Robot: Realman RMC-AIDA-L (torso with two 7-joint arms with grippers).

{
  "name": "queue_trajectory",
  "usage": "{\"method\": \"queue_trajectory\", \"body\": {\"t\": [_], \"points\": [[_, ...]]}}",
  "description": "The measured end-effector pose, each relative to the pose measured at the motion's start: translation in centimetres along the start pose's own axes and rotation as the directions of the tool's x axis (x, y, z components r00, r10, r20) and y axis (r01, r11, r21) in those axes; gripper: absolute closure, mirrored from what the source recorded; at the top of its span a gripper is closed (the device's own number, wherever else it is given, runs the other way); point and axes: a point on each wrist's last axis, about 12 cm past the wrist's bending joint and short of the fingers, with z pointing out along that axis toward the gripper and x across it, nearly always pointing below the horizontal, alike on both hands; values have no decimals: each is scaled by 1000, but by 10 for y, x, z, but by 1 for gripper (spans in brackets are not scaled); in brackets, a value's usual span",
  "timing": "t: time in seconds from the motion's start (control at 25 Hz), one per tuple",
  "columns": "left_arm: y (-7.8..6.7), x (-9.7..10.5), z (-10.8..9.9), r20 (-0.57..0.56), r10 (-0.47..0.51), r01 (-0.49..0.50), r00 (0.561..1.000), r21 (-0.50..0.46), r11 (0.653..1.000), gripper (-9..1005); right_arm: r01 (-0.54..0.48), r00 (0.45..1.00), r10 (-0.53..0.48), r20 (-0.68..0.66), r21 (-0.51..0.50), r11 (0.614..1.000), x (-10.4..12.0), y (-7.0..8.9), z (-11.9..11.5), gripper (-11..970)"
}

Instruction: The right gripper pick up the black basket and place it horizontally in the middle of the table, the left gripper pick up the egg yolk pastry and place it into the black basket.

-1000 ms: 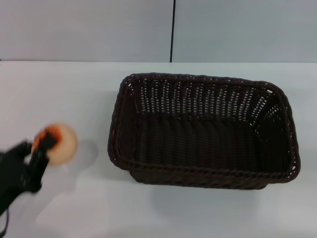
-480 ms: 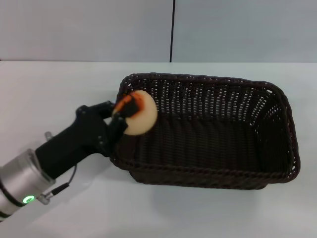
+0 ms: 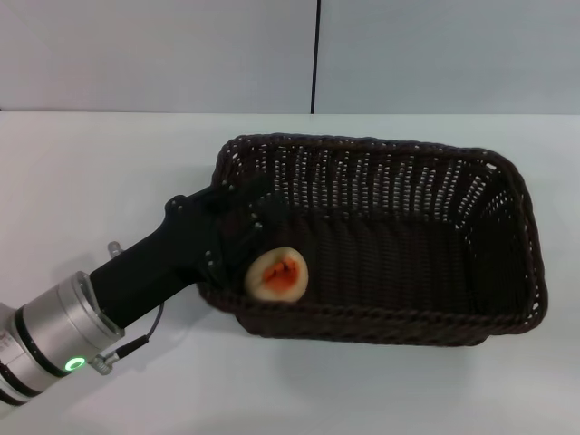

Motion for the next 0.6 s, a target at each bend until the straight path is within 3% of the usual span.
{"method": "queue_trajectory", "body": {"t": [0.2, 0.28, 0.32, 0.4, 0.44, 0.48, 0.52, 0.56, 0.6], "points": [[1, -6, 4, 66, 15, -14, 998, -18, 1000, 737, 45, 999, -45, 4, -4, 999, -1, 0, 3, 395], [2, -9, 3, 91, 29, -26, 995, -33, 999, 599, 54, 999, -54, 6, -5, 999, -1, 0, 3, 395], [3, -14, -2, 161, 84, -68, 983, -99, 993, 530, 72, 997, -72, 10, -3, 997, -2, -1, 4, 395], [4, -15, -5, 191, 114, -88, 975, -138, 987, 458, 96, 995, -96, 17, 5, 995, -4, -2, 3, 395], [5, -20, -15, 265, 195, -125, 944, -261, 957, 422, 114, 993, -115, 24, 14, 993, -5, -3, 2, 395], [5, -20, -15, 265, 195, -125, 944, -261, 957, 386, 114, 993, -115, 24, 14, 993, -5, -3, 2, 395], [8, -25, -29, 300, 284, -154, 911, -392, 907, 350, 150, 988, -152, 39, 42, 988, -7, -5, -1, 395], [8, -25, -29, 300, 284, -154, 911, -392, 907, 349, 150, 988, -152, 39, 42, 988, -7, -5, -1, 395], [11, -28, -45, 304, 370, -174, 878, -517, 838, 349, 170, 984, -173, 49, 61, 984, -7, -6, -4, 395]]}}
